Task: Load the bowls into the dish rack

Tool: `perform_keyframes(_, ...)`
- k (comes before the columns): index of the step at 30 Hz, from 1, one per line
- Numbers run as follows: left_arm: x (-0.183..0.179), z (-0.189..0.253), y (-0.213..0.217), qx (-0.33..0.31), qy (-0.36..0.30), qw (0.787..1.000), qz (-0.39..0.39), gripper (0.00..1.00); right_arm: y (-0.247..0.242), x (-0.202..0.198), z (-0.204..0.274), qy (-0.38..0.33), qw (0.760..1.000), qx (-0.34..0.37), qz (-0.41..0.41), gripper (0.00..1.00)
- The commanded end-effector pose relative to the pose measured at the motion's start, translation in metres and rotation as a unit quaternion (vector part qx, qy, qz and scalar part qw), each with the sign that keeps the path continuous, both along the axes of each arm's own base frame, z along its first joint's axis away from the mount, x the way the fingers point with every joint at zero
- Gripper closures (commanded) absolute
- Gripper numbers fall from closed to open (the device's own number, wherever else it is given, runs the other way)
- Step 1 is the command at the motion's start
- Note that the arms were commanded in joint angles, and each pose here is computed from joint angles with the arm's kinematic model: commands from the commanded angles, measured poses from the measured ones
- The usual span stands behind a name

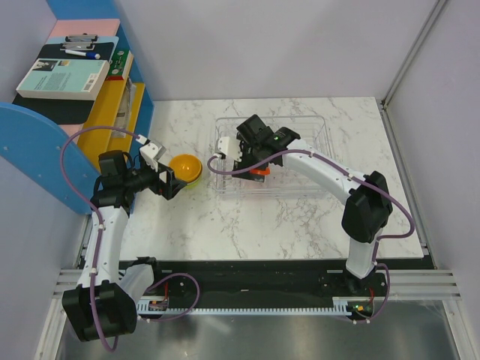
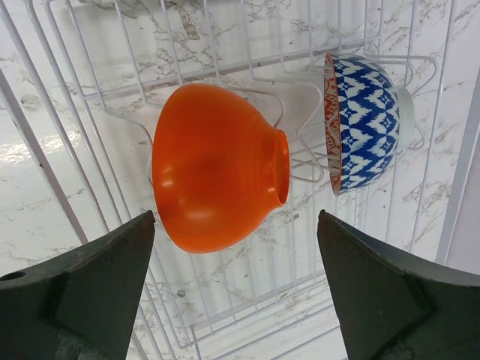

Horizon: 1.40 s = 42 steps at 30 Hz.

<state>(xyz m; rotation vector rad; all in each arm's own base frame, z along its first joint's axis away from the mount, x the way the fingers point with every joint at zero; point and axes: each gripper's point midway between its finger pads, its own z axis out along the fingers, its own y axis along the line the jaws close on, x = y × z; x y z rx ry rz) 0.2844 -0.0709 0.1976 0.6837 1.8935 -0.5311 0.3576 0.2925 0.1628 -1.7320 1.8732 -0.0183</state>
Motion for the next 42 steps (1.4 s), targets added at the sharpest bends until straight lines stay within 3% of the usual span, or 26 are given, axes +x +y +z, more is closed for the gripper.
perform_keyframes(1,0.0,0.006,-0.003,0.0,-0.023,1.0,-0.019,0.0,0.011,-0.007,0.01,0.007,0.999,0.029,0.022,0.04)
perform_keyframes(19,0.001,0.005,-0.003,0.0,-0.022,1.0,-0.019,0.0,0.013,0.002,-0.024,0.025,0.999,0.0,0.019,0.09)
perform_keyframes(22,0.001,0.004,-0.002,-0.001,-0.02,1.0,-0.018,0.0,0.012,0.003,-0.027,0.026,1.0,-0.003,0.016,0.15)
perform_keyframes(25,0.001,0.005,-0.003,0.0,-0.021,1.0,-0.02,0.0,0.012,0.004,-0.026,0.027,1.0,0.001,0.012,0.28)
perform_keyframes(26,0.001,0.005,-0.003,-0.001,-0.021,1.0,-0.02,0.0,0.012,0.004,-0.027,0.028,1.0,0.002,0.01,0.38)
perform_keyframes(28,0.001,0.005,-0.003,0.0,-0.021,1.0,-0.019,0.0,0.013,0.002,-0.027,0.031,0.999,0.004,0.008,0.44)
perform_keyframes(42,0.0,0.007,-0.003,0.0,-0.024,0.999,-0.021,0.0,0.007,-0.002,-0.057,0.07,0.998,-0.003,-0.002,0.58)
